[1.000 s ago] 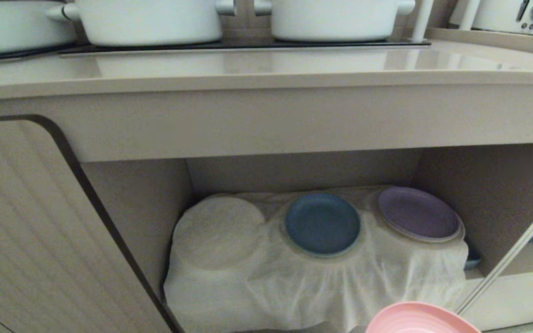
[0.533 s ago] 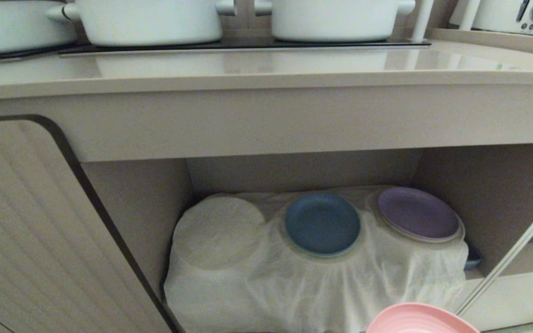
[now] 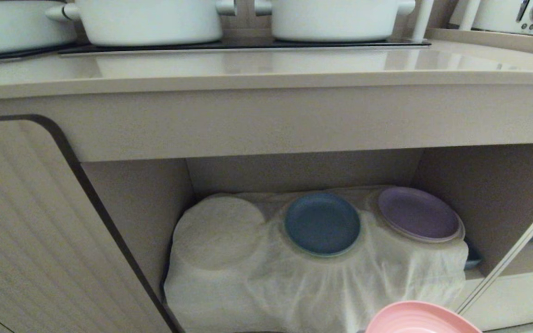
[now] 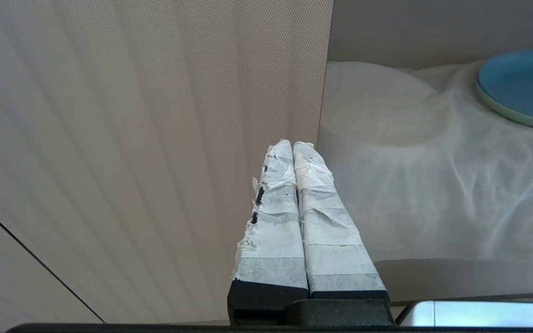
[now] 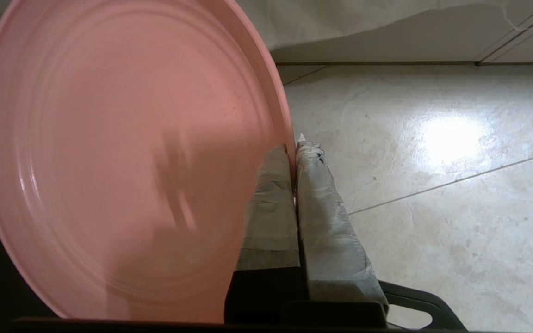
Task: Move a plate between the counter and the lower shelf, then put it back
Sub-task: Put the plate
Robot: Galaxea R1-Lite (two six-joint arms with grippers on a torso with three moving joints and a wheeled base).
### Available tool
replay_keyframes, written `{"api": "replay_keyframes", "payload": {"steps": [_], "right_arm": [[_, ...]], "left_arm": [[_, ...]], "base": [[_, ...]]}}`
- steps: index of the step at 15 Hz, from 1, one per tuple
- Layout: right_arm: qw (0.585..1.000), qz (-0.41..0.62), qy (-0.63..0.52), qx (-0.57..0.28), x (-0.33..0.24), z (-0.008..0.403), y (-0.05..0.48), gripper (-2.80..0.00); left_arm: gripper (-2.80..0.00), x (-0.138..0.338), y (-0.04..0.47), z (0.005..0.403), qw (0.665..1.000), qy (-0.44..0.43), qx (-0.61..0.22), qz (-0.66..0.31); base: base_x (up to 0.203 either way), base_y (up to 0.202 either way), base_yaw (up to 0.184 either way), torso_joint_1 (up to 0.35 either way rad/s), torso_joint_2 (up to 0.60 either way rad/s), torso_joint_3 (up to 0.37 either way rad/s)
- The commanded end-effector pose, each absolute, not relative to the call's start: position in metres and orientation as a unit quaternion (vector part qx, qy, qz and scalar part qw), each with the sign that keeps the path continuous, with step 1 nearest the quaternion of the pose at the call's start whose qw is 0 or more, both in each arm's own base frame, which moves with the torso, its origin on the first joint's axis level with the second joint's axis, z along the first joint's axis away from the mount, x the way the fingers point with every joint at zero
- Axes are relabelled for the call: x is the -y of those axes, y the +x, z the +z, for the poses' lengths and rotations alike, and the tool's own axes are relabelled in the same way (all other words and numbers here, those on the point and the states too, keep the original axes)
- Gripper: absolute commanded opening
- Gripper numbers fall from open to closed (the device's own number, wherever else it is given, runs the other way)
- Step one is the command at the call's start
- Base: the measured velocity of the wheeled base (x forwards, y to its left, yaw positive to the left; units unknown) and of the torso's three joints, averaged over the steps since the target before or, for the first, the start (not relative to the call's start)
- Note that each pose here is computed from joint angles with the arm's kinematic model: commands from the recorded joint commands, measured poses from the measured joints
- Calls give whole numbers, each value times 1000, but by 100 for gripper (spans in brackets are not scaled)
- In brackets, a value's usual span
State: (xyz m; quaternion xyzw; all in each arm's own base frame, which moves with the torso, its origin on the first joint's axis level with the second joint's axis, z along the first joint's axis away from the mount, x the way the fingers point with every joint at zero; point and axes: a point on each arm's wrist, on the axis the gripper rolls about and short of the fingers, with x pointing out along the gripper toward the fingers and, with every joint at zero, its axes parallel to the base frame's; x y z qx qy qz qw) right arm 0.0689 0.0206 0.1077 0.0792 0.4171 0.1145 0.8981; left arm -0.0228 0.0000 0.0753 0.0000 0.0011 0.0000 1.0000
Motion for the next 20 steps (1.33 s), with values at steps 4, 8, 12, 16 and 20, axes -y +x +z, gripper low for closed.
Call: {"api": "replay_keyframes", "payload": {"steps": [4, 8, 12, 16, 20], "right_arm": [[901, 117, 80, -410, -20, 109, 68, -280], [901, 118, 78, -409, -20, 109, 67, -280], [901, 118, 78, -410, -20, 109, 67, -280], [901, 118, 78, -411, -20, 109, 67, -280], [901, 118, 78, -411, -20, 109, 67, -280]], "left_arm": [[-280, 0, -23, 75, 1000, -1, -1, 0], [-280, 0, -23, 75, 1000, 0, -1, 0], [-280, 0, -23, 75, 1000, 0, -1, 0], [-280, 0, -23, 75, 1000, 0, -1, 0], [-280, 0, -23, 75, 1000, 0, -1, 0]], "base": [[0, 0, 0, 141, -93, -64], [0, 0, 0, 240, -395, -249], [0, 0, 0, 158, -473, -142], [0, 0, 0, 121, -458, -217], [0, 0, 0, 330, -481, -236]]}}
